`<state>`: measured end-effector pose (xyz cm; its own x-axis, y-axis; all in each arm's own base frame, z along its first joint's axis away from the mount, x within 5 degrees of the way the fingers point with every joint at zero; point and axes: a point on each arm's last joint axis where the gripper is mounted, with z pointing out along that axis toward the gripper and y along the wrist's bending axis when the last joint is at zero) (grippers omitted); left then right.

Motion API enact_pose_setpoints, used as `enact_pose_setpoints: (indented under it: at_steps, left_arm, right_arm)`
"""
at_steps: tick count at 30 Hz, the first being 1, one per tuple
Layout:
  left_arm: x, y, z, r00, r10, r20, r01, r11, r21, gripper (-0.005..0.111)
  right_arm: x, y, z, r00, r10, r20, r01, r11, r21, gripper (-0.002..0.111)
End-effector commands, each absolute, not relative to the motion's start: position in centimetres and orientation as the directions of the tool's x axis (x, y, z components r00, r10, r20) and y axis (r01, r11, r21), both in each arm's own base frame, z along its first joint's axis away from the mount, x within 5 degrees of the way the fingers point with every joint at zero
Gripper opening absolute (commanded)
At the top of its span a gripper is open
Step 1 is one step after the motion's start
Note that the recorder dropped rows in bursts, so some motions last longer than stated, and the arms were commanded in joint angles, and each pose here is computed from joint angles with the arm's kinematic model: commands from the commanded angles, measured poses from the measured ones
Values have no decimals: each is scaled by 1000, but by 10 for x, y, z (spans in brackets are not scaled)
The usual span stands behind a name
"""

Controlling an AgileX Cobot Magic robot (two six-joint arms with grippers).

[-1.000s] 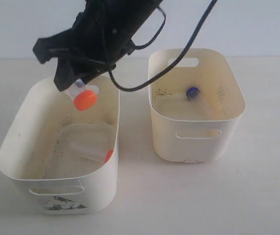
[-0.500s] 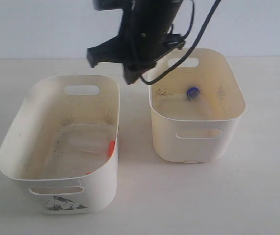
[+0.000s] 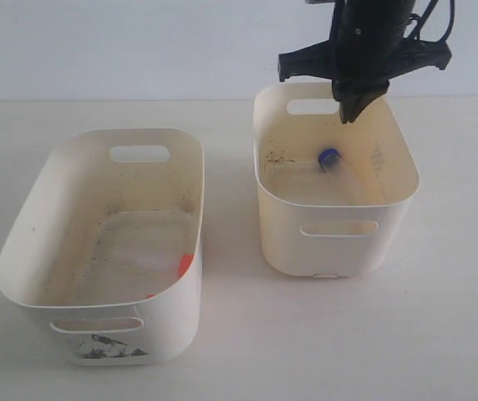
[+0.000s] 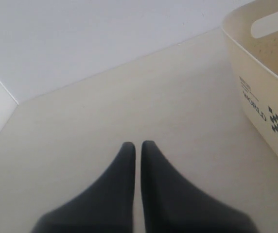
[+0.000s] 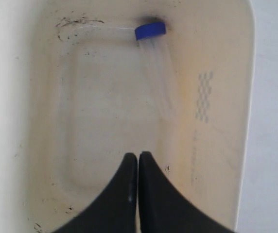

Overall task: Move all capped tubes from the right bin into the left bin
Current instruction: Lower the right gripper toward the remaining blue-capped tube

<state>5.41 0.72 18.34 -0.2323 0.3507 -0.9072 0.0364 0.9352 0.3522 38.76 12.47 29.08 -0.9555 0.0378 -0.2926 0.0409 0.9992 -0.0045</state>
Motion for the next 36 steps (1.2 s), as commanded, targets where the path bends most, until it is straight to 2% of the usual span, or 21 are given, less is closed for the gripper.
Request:
enact_pose_setpoints:
  at_steps: [1, 17, 31, 36]
  left_arm:
    - [54, 7, 185, -223, 340, -913, 39, 939, 341, 4]
    - [54, 7, 185, -223, 340, -913, 39, 939, 341, 4]
    - [54, 7, 185, -223, 340, -913, 39, 939, 341, 4]
    - [54, 7, 185, -223, 340, -913, 39, 939, 341, 4]
  right_arm:
    - [388, 117, 296, -955, 61, -291, 57, 998, 23, 0]
    - [424, 133, 217, -990, 53, -130, 51, 999, 17, 0]
    - [431, 132, 181, -998, 27, -65, 30, 999, -42, 0]
    - [435, 122, 178, -995, -18, -93, -3, 988, -156, 0]
